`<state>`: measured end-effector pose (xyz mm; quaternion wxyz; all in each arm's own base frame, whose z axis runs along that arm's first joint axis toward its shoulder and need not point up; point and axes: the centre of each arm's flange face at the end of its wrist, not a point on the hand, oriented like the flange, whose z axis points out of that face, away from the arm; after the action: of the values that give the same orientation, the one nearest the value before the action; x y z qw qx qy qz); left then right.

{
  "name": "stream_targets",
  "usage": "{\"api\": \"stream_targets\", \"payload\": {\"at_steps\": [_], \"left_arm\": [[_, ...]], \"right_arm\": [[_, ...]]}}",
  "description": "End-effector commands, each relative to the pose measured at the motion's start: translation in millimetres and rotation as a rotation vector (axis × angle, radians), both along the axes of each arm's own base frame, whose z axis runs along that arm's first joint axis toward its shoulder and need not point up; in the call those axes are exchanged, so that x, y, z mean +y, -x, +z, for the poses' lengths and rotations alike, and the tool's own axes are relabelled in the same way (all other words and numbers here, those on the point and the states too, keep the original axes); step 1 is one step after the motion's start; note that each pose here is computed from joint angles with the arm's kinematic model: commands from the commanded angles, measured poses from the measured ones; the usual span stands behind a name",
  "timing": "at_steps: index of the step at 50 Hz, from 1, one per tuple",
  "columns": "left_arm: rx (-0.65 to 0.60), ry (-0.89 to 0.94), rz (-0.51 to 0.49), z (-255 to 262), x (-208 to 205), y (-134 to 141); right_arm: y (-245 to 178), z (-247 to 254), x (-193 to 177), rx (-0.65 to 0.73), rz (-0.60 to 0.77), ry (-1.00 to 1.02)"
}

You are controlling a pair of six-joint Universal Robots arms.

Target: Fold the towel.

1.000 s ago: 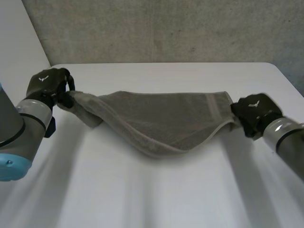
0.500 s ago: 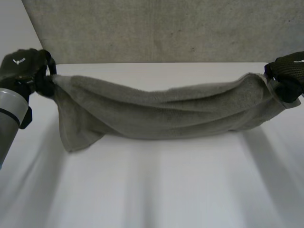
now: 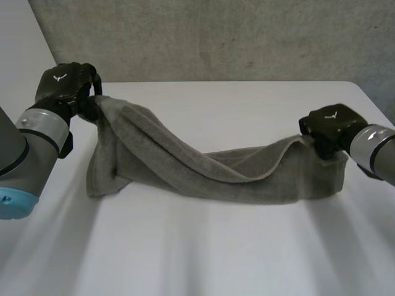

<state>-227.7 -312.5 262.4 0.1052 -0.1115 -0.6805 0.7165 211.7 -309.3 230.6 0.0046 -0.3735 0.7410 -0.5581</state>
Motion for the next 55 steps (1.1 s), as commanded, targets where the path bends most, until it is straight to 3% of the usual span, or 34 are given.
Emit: {"api": "stream_targets", "payload": {"at_steps": [1, 10, 12, 18, 22, 29, 34, 39, 45, 55], "left_arm": [[0.001, 0.022, 0.003, 4, -10, 0], [-0.069, 0.104, -0.013, 22, -41, 23], [-0.037, 0.196, -0.036, 57, -40, 35], [0.034, 0.404, -0.037, 132, -37, 40], [0.045, 0.431, -0.03, 148, -36, 39], [0.001, 0.275, 0.011, 109, -51, 32], [-0.089, 0.035, 0.025, 20, -54, 18], [-0.125, -0.053, 0.025, -29, -47, 9], [-0.202, -0.137, -0.011, -66, -32, -6], [-0.36, -0.128, -0.033, -69, -12, -30]], "right_arm": [[-2, 22, -9, -0.006, 0.009, 0.086], [-15, 39, -55, -0.035, -0.003, 0.295], [-17, 70, -68, -0.07, -0.027, 0.483], [-23, 137, -58, -0.149, -0.025, 0.808], [-24, 140, -55, -0.15, -0.016, 0.815], [-23, 108, -51, -0.112, 0.002, 0.656], [-24, 40, -36, -0.035, 0.073, 0.304], [-21, -5, -16, 0.068, 0.107, 0.078], [-15, -28, 1, 0.119, 0.121, -0.024], [3, -20, 19, 0.126, 0.074, -0.086]]}}
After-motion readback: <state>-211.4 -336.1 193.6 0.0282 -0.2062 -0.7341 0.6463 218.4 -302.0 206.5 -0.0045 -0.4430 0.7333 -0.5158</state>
